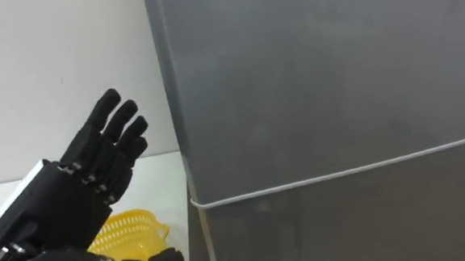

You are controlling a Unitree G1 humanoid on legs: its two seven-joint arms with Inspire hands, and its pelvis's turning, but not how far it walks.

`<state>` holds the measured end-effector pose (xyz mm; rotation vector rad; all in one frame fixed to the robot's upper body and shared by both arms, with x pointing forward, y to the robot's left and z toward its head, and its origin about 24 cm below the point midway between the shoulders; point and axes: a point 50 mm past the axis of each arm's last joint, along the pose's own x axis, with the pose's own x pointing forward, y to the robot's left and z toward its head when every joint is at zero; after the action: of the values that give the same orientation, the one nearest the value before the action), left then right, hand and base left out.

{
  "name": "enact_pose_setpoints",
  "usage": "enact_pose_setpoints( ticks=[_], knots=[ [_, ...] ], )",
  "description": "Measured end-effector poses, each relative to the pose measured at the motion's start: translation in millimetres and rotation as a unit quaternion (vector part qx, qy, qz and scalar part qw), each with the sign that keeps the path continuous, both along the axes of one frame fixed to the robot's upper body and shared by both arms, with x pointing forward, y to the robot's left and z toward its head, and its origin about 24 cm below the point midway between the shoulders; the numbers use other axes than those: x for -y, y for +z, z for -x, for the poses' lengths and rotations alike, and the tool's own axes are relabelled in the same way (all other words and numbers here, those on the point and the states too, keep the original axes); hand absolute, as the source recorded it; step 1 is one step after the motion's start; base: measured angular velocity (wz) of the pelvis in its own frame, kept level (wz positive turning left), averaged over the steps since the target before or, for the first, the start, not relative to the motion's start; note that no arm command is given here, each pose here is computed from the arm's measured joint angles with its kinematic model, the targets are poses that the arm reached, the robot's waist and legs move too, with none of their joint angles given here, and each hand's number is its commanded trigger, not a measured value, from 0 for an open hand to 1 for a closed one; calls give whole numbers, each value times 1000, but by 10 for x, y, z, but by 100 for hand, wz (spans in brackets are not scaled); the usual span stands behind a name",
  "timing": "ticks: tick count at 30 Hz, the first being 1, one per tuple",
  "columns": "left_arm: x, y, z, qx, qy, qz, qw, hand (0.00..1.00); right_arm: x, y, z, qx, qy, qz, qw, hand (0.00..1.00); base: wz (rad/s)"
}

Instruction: Retrieve from the upper fridge

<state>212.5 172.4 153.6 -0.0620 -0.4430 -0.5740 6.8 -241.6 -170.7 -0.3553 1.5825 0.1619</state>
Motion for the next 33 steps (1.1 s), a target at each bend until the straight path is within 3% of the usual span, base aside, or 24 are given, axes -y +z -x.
enact_pose_setpoints(
  ticks=[9, 29, 30, 31, 32, 33],
  knots=[
    [161, -70, 8, -23, -55, -5, 998, 0, 54, 13, -39, -4, 3, 17, 1000, 0, -1],
    [184, 45, -51, 1, -58, -7, 998, 0, 59, 13, -49, -2, 17, 29, 999, 0, -1],
    [188, 67, -62, 5, -57, -7, 998, 30, 63, 14, -50, -1, 16, 29, 999, 0, 0],
    [190, 88, -72, 10, -56, -6, 998, 92, 69, 16, -51, -1, 16, 30, 999, 0, 0],
    [192, 100, -78, 12, -56, -6, 998, 100, 72, 17, -55, 0, 15, 31, 999, 0, 0],
    [196, 119, -87, 16, -55, -5, 998, 100, 78, 18, -57, 0, 16, 32, 999, 0, 0]
  ],
)
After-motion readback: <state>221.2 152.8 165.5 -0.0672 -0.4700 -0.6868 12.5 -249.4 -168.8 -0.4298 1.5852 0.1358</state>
